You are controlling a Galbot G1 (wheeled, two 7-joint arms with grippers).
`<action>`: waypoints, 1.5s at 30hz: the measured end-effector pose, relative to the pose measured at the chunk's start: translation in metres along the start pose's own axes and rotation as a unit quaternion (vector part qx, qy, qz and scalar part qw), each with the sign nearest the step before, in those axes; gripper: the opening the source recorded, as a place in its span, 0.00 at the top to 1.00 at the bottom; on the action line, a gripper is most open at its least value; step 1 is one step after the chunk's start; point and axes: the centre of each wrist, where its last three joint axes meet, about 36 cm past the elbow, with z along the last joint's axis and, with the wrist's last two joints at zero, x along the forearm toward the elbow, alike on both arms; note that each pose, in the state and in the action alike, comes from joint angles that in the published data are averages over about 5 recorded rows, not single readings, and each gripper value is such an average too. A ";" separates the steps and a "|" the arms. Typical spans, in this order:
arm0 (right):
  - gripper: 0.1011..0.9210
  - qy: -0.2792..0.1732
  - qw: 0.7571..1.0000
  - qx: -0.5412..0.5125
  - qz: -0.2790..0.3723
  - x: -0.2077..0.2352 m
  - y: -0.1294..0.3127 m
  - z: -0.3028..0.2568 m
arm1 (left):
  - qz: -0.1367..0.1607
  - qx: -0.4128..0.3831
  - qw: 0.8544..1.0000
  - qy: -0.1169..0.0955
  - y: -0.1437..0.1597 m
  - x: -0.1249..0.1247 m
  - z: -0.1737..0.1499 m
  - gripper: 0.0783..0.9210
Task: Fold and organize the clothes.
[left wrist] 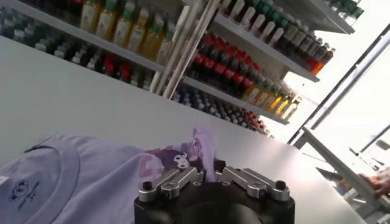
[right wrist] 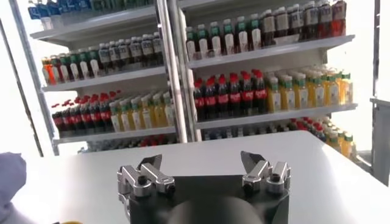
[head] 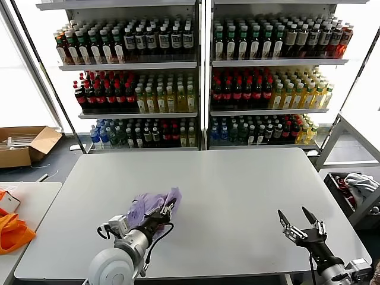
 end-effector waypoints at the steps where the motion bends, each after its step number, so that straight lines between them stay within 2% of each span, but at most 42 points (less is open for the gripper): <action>1: 0.12 0.003 1.000 -0.002 -0.003 -0.002 0.002 -0.001 | 0.001 0.008 1.000 -0.003 -0.004 -0.005 0.000 0.90; 7: 0.12 0.017 1.000 -0.009 -0.023 -0.017 0.016 -0.006 | -0.003 0.054 0.998 -0.025 -0.021 -0.032 -0.005 0.72; 13: 0.12 0.035 0.998 -0.023 -0.043 -0.034 0.032 -0.008 | -0.008 0.085 0.995 -0.049 -0.028 -0.042 -0.015 0.52; 19: 0.12 0.058 0.995 -0.050 -0.070 -0.055 0.059 -0.004 | -0.012 0.089 0.993 -0.080 -0.022 -0.034 -0.031 0.31; 25: 0.12 0.093 0.987 -0.082 -0.103 -0.080 0.103 0.008 | -0.020 0.071 0.991 -0.116 -0.001 -0.013 -0.051 0.14; 30: 0.12 0.132 0.978 -0.106 -0.122 -0.096 0.138 0.028 | -0.029 0.060 0.987 -0.148 0.014 0.007 -0.066 0.12; 33: 0.12 0.153 0.973 -0.116 -0.127 -0.102 0.156 0.040 | -0.032 0.059 0.985 -0.156 0.019 0.017 -0.067 0.12; 38: 0.12 0.175 0.969 -0.130 -0.117 -0.108 0.177 0.053 | -0.031 0.060 0.986 -0.155 0.020 0.028 -0.060 0.12; 45: 0.13 0.181 0.969 -0.143 -0.085 -0.117 0.195 0.057 | -0.030 0.064 0.986 -0.151 0.019 0.036 -0.051 0.12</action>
